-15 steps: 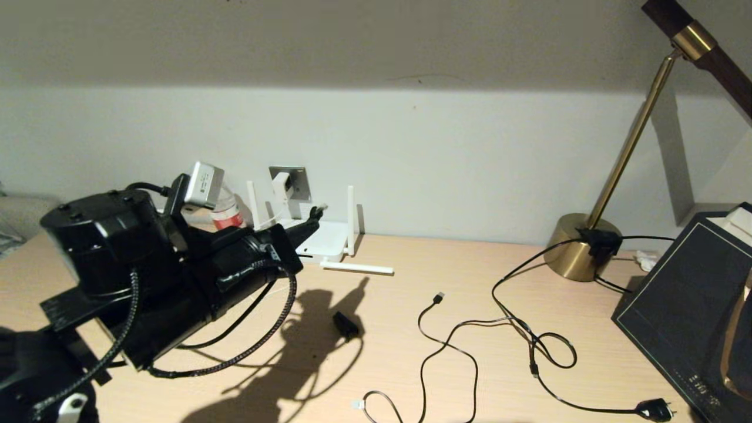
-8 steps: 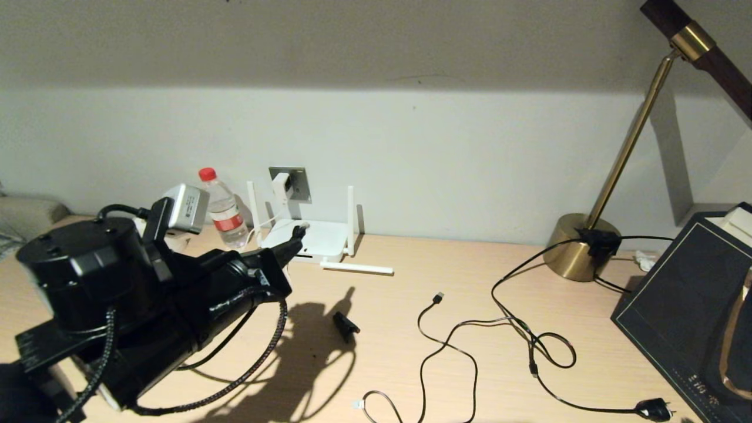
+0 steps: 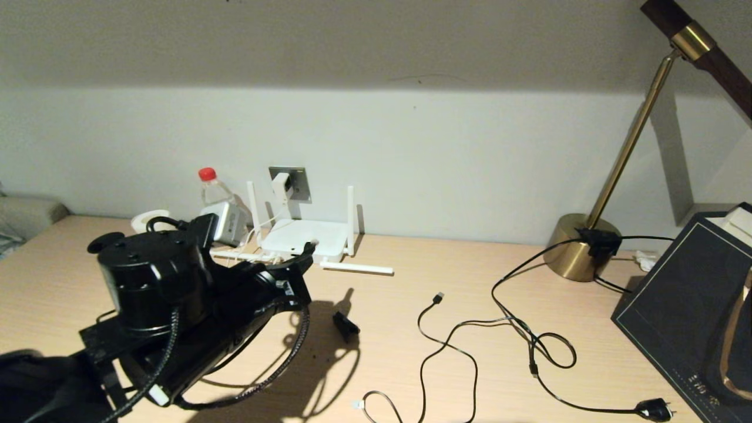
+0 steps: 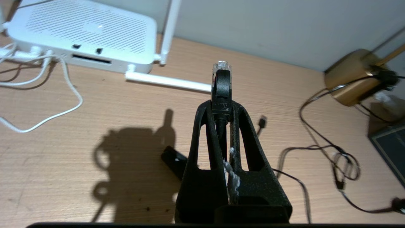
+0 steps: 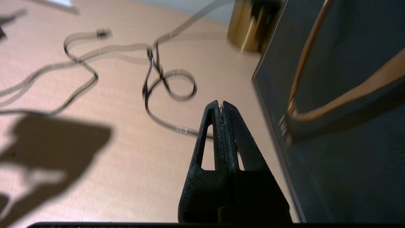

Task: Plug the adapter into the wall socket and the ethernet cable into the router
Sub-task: Align cable and router interface

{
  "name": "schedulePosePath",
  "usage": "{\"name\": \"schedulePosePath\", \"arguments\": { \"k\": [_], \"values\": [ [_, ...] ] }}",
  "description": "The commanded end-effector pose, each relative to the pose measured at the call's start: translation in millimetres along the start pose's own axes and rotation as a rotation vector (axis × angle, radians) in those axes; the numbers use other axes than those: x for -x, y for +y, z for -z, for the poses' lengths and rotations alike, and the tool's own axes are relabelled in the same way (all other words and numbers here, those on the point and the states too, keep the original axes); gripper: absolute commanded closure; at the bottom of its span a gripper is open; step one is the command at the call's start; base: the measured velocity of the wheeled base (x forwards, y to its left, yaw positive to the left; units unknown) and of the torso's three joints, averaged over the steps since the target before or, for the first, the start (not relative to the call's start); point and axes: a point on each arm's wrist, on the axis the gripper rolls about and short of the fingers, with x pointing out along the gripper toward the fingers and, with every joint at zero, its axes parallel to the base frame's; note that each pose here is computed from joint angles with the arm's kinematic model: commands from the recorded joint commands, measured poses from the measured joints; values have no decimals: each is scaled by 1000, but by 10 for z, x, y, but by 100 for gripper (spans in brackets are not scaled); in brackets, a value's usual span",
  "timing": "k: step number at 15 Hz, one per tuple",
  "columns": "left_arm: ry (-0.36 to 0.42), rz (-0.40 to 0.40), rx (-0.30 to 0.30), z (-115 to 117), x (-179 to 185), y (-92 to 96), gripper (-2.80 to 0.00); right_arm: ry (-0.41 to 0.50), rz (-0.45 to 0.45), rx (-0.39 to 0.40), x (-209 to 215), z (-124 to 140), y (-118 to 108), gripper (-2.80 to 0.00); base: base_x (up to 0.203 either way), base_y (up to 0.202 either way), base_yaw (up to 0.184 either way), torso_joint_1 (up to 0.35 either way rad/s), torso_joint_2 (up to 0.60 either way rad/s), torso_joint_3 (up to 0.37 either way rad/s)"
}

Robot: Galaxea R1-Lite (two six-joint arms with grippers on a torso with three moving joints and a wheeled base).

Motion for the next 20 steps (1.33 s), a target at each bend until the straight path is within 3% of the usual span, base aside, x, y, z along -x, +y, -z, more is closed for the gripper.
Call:
{"name": "schedulePosePath", "arguments": {
  "k": [1, 4, 9, 13, 20],
  "values": [
    [35, -23, -12, 156, -101, 27, 0, -106, 25, 16, 86, 126, 24, 0, 0, 0, 0, 0, 0, 0],
    [45, -116, -51, 329, -143, 106, 0, -105, 40, -96, 84, 122, 20, 0, 0, 0, 0, 0, 0, 0],
    [56, -149, -71, 353, -157, 255, 0, -104, 41, -98, 83, 121, 20, 0, 0, 0, 0, 0, 0, 0],
    [63, -203, -98, 255, -329, 659, 0, -104, 41, -98, 83, 121, 20, 0, 0, 0, 0, 0, 0, 0],
    [118, -287, -144, 488, -921, 1065, 0, -104, 41, -98, 83, 121, 20, 0, 0, 0, 0, 0, 0, 0]
  ]
}}
